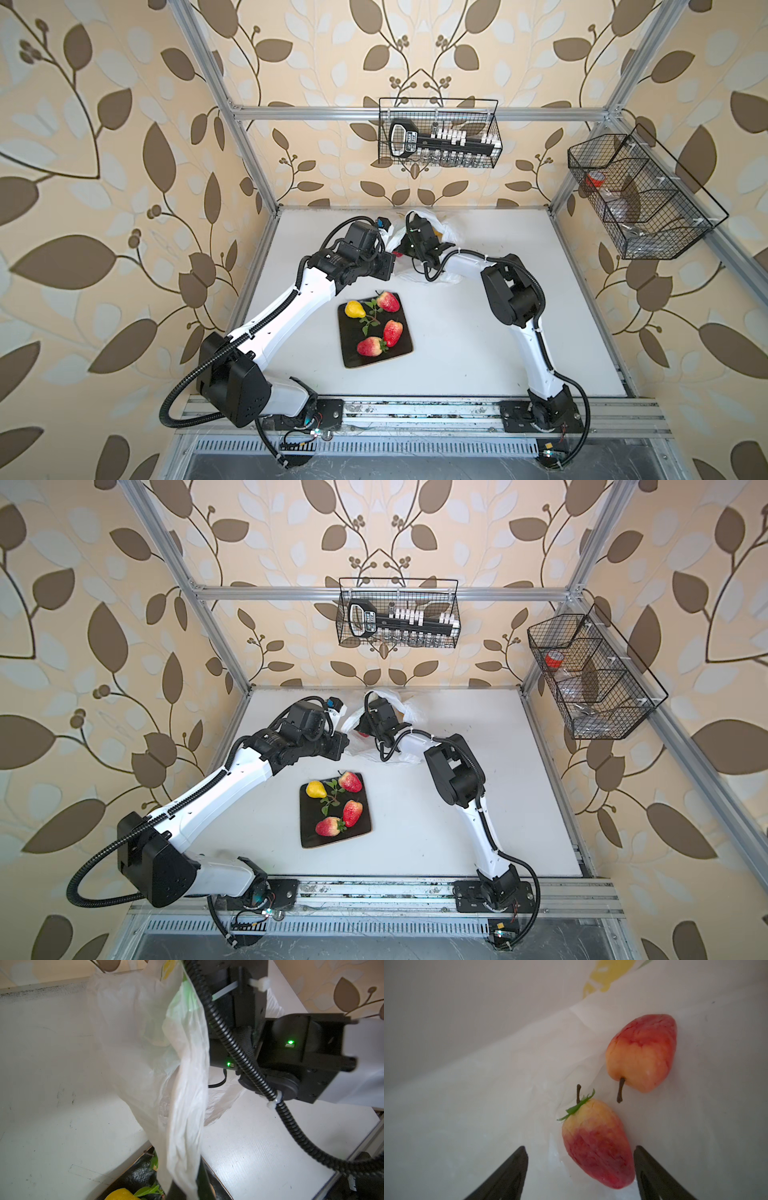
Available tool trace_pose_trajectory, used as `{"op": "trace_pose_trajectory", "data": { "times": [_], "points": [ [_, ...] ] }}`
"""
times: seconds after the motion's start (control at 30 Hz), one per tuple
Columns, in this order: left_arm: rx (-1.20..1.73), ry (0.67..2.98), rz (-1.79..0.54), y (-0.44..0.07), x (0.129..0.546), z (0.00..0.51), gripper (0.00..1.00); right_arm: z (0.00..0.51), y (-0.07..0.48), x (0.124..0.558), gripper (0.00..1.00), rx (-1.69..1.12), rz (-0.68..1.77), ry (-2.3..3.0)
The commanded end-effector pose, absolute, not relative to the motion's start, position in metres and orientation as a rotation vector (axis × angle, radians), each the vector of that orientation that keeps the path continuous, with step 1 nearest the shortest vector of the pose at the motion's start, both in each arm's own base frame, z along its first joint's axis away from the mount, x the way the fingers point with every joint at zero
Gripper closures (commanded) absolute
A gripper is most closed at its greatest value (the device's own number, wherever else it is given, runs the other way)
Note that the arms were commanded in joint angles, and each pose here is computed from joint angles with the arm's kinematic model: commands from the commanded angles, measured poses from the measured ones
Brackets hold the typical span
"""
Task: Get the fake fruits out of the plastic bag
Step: 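Grasp a red-yellow fake peach inside the bag with the right gripper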
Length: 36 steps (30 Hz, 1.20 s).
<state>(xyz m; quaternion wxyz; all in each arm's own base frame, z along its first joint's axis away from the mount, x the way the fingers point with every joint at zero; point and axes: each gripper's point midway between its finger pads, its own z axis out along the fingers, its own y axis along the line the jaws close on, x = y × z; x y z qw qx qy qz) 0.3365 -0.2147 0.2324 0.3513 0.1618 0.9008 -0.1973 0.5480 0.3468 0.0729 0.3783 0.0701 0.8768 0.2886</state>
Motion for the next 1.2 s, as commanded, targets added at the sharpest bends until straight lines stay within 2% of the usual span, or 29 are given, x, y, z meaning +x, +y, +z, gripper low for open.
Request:
{"op": "trace_pose_trajectory", "data": {
  "times": [0.0,0.13,0.33,0.67,0.77,0.97,1.1,1.17],
  "points": [
    [0.43,2.328,-0.531,-0.218,0.331,0.236,1.0,0.059,0.349,0.557,0.19,0.075,0.57,2.228],
    [0.427,2.333,-0.529,-0.218,0.332,0.234,1.0,0.048,0.352,0.565,0.19,-0.025,0.437,2.217],
    [0.424,2.336,-0.526,-0.219,0.334,0.234,1.0,0.031,0.374,0.564,0.19,-0.119,0.419,2.263],
    [0.412,2.337,-0.521,-0.218,0.335,0.235,1.0,0.005,0.393,0.557,0.26,-0.126,0.517,2.356],
    [0.409,2.338,-0.516,-0.217,0.334,0.236,1.0,0.002,0.391,0.556,0.33,-0.107,0.515,2.366],
    [0.39,2.334,-0.502,-0.213,0.334,0.237,1.0,0.042,0.378,0.561,0.59,-0.079,0.519,2.275],
    [0.359,2.324,-0.479,-0.208,0.335,0.237,1.0,0.093,0.364,0.563,0.68,-0.061,0.556,2.164],
    [0.341,2.319,-0.462,-0.205,0.337,0.237,1.0,0.109,0.355,0.562,0.69,-0.059,0.548,2.141]
  ]
}}
